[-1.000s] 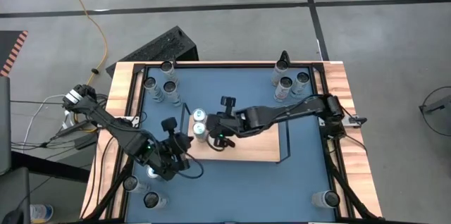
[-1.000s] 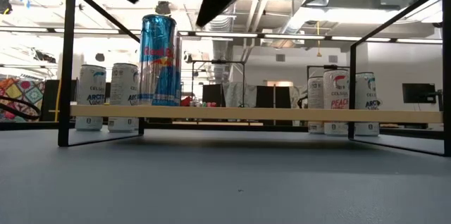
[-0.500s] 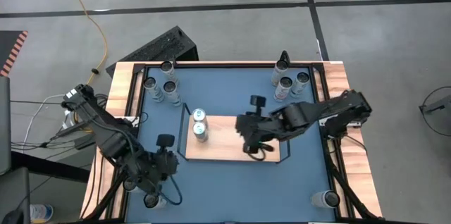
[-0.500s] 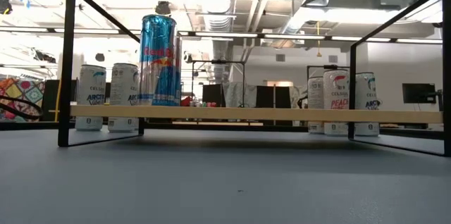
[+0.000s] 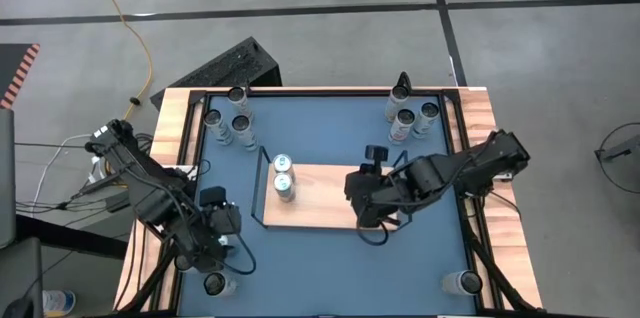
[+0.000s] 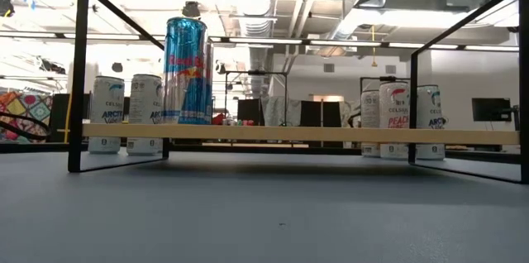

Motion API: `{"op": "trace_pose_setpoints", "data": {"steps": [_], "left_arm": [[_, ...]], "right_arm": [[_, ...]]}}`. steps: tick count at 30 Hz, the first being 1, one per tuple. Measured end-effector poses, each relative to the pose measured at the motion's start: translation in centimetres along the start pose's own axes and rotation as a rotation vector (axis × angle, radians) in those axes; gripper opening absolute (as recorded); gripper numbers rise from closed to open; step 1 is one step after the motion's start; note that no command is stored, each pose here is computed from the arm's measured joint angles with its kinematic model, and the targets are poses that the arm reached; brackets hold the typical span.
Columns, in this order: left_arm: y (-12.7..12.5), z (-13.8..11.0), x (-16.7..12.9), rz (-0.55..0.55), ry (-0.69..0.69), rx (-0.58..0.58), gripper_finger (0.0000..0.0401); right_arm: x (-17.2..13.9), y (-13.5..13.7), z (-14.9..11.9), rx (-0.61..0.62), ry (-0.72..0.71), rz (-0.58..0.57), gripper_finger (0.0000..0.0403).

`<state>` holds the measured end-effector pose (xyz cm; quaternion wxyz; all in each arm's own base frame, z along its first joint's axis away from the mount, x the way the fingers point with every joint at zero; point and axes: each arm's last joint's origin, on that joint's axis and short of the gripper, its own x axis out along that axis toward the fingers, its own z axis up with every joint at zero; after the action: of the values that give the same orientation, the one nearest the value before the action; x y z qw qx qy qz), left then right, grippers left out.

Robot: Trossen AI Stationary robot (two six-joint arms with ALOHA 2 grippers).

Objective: Place canned beverage on shelf
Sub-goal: Put the blue soda can on the shelf aligned with the other blue soda cans

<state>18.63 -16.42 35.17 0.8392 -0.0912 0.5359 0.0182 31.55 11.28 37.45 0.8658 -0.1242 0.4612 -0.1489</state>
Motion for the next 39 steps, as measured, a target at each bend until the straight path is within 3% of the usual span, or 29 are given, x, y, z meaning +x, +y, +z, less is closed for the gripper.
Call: {"op": "trace_pose_setpoints", "data": {"steps": [4,11,24,39], "left_arm": [[-0.1,-0.6,0.5,0.016,0.020,0.006,0.0309],[-0.6,-2.3,1.4,0.034,0.060,0.129,0.0307],[-0.7,-4.4,3.5,0.083,0.115,0.116,0.0307],[-1.6,-5.8,3.9,0.067,0.064,0.173,0.0307]], "right_arm": [[0.5,0.4,0.0,-0.020,0.020,-0.006,0.0189],[1.3,0.9,-0.1,-0.042,0.052,-0.003,0.0204],[1.3,1.0,0.0,-0.034,0.048,0.018,0.0205],[1.3,1.0,0.0,-0.015,0.047,0.018,0.0205]]}}
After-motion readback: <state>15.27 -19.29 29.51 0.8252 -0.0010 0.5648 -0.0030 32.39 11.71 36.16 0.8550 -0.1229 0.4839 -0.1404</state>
